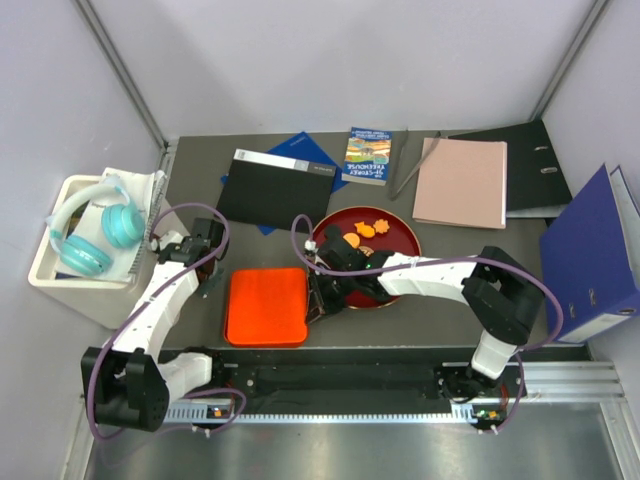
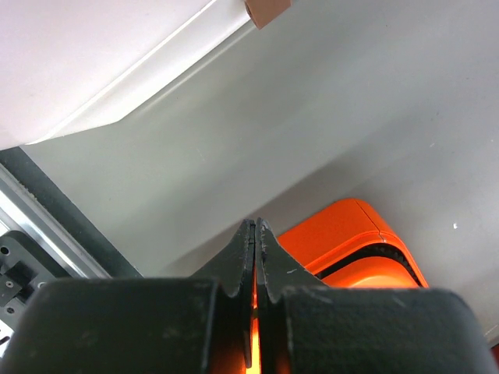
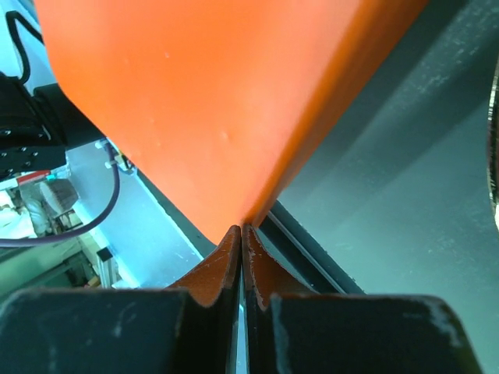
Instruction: Pack the cookies
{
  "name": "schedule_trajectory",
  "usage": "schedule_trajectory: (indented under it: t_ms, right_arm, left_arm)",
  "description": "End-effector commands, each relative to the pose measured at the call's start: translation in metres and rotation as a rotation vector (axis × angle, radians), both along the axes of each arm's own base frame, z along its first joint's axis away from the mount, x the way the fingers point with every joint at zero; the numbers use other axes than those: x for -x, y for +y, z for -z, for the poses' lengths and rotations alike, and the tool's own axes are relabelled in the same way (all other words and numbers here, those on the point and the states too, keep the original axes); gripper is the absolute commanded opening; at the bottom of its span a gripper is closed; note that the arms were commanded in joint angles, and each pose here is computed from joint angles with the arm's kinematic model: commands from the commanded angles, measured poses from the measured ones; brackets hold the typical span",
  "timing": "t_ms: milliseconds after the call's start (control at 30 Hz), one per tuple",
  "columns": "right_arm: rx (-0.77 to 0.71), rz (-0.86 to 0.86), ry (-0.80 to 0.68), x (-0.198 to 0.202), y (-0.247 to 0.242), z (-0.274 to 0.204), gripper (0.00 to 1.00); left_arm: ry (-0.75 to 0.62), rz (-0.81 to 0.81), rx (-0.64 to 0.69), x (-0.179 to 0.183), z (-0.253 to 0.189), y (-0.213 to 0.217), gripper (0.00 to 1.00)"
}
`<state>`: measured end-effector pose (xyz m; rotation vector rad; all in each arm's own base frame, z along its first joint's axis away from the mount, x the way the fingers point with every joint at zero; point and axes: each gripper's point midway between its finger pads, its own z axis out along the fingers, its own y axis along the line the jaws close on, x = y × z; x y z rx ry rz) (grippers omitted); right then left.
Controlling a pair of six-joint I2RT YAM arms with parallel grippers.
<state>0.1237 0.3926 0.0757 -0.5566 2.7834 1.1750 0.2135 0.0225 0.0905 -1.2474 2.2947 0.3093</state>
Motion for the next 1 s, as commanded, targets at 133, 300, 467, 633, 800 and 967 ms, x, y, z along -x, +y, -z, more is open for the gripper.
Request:
schedule_trajectory:
  t_ms: [133, 300, 467, 633, 800, 967]
  right_arm:
    - [-0.097, -0.042, -0.073, -0.006, 0.023, -0.03, 0.0]
    - [-0.044, 0.01, -0.128, -0.015, 0.008, -0.036, 0.0]
    - [0.033, 0.004, -0.114, -0.008, -0.012, -0.014, 0.0]
    - [0.062, -0.004, -0.065, 0.002, -0.02, 0.012, 0.0]
    - [-0.012, -0.024, -0.003, 0.009, -0.005, 0.017, 0.0]
    - [-0.115, -0.034, 0.002, 0.004, 0.017, 0.003, 0.0]
  left_arm:
    - [-0.028, -0.009, -0.021, -0.006, -0.005, 0.005, 0.0]
    - [-0.028, -0.006, -0.02, -0.006, -0.005, 0.004, 0.0]
    - [-0.028, -0.006, -0.019, -0.006, -0.004, 0.004, 0.0]
    - [-0.031, -0.005, -0.019, -0.007, -0.005, 0.004, 0.0]
    - [-0.026, -0.004, -0.015, -0.006, -0.003, 0.004, 0.0]
    - [-0.018, 0.0, -0.004, -0.005, 0.002, 0.002, 0.0]
